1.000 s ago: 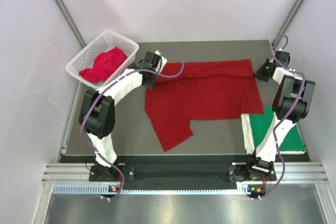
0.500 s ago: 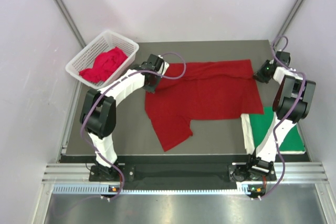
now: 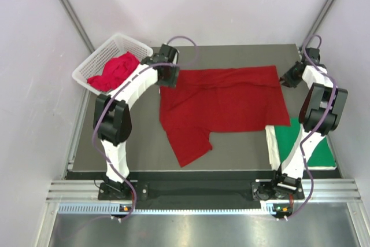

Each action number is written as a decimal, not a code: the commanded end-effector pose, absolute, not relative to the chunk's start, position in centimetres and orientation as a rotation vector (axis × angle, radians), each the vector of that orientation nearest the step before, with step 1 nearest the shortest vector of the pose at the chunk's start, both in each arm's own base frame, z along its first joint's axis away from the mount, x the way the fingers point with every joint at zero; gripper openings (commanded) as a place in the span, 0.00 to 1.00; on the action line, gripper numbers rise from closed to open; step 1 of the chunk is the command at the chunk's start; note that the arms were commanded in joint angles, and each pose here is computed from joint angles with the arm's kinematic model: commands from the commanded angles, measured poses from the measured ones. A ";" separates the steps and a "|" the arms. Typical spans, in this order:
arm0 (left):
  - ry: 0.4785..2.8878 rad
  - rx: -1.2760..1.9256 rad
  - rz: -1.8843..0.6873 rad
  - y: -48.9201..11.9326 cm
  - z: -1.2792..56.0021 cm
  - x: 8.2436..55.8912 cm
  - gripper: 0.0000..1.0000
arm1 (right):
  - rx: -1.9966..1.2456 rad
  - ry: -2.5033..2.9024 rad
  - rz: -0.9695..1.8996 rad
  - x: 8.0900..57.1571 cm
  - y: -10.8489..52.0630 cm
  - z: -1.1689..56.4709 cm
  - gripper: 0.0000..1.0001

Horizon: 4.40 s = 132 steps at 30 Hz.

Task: Fold and stack the t-shirts
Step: Fold the tshirt

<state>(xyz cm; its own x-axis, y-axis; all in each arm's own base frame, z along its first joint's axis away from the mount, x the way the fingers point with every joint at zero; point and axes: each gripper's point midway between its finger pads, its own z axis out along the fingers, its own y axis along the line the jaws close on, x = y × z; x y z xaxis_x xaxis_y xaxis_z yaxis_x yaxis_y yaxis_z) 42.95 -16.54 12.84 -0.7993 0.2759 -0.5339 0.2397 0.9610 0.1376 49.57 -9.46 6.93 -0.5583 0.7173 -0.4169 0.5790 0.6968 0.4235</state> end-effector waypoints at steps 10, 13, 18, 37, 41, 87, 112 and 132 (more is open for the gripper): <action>2.403 0.136 -0.314 -19.9 12.2 49.8 0.31 | 1.428 2.242 0.316 50.2 -7.6 6.1 0.24; 2.418 0.146 -0.302 -19.9 10.9 49.9 0.31 | 1.461 2.231 0.296 50.5 -7.7 5.4 0.24; 2.472 0.143 -0.268 -19.5 8.3 49.7 0.31 | 1.499 2.231 0.251 50.4 -8.2 4.1 0.25; 2.764 0.131 0.065 -14.8 -0.1 45.6 0.31 | 1.275 2.217 0.031 51.3 -12.0 6.1 0.00; 2.765 0.123 0.025 -15.4 0.2 45.6 0.32 | 1.244 2.251 0.079 51.5 -11.3 5.7 0.00; 2.332 0.713 -0.784 -26.5 6.7 49.2 0.57 | 1.141 2.336 0.240 50.7 -8.4 6.8 0.00; 2.299 0.702 -0.698 -26.2 6.1 51.2 0.56 | 1.119 2.366 0.235 50.7 -8.8 6.1 0.00; 2.274 0.759 -0.742 -28.1 10.3 48.4 0.00 | 1.117 2.374 0.259 51.1 -8.5 5.7 0.00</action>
